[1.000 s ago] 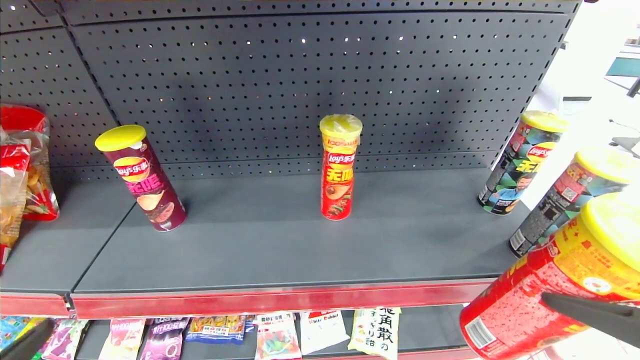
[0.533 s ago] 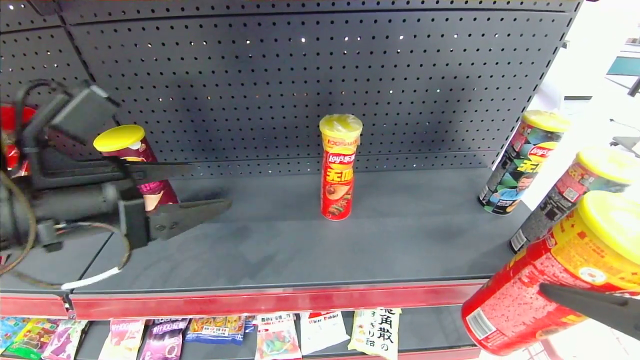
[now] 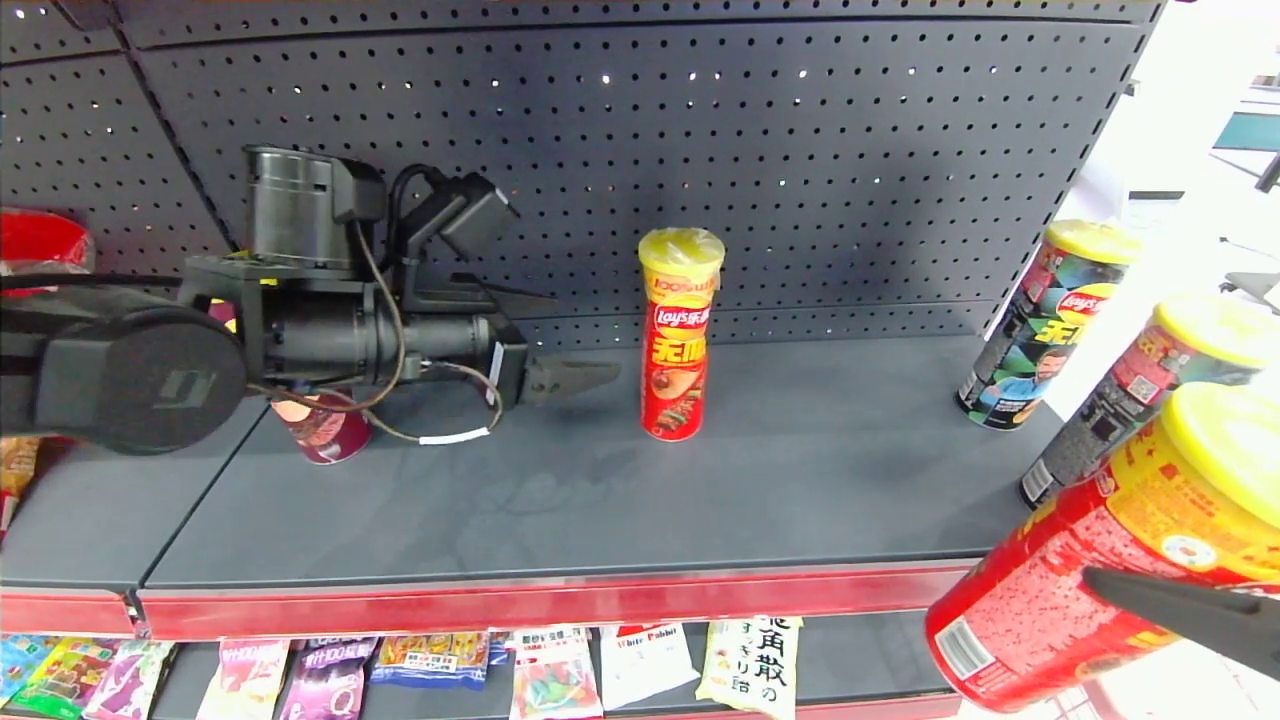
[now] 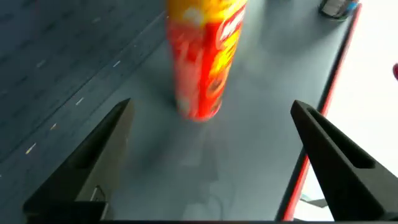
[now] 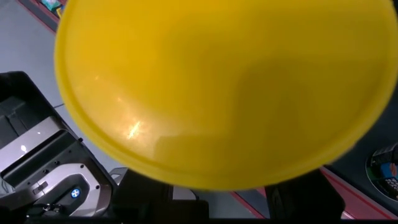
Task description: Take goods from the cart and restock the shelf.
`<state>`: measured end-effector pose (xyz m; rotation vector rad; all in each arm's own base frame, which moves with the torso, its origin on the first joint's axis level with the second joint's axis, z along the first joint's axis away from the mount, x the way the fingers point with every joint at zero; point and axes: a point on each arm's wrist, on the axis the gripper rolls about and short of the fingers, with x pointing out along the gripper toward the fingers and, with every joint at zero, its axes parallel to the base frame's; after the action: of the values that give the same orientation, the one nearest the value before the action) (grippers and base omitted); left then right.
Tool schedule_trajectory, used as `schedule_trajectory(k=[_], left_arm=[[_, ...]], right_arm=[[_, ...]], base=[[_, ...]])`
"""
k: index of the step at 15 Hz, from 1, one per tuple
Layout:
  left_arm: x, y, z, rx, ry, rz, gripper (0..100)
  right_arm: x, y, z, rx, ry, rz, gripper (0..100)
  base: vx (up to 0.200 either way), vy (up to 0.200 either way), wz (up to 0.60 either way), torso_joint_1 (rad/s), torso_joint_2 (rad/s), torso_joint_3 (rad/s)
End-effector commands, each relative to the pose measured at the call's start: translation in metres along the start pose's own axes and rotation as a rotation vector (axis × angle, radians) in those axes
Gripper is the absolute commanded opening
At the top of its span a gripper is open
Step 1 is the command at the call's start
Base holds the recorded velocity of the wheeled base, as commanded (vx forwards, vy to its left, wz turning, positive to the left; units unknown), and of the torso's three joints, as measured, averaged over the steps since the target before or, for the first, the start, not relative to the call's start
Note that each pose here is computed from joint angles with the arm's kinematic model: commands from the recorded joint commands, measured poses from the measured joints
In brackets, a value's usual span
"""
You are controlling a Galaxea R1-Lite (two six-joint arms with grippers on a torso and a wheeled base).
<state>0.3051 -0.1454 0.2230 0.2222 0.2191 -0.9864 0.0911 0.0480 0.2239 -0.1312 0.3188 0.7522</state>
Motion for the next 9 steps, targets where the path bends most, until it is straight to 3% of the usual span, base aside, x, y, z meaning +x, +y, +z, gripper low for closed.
schedule_trajectory(k=[1,6,9], left_arm=[[0.032,0.007,-0.006,-0.002,0.016,-0.032,100],[0.066,0.026,0.002,0.026,-0.025,-0.028,100],[0.084,0.026,0.005,0.043,-0.05,-0.07,100]], right_arm=[[-0.001,-0.001,0.001,0.003,-0.004,-0.012,0],[-0.002,-0.001,-0.001,0.005,-0.002,-0.02,0],[-0.001,-0.002,-0.001,0.005,0.004,-0.031,0]], base=[[0.0,0.0,0.0,0.0,0.0,0.0],[0.0,0.0,0.0,0.0,0.0,0.0],[0.0,0.0,0.0,0.0,0.0,0.0]])
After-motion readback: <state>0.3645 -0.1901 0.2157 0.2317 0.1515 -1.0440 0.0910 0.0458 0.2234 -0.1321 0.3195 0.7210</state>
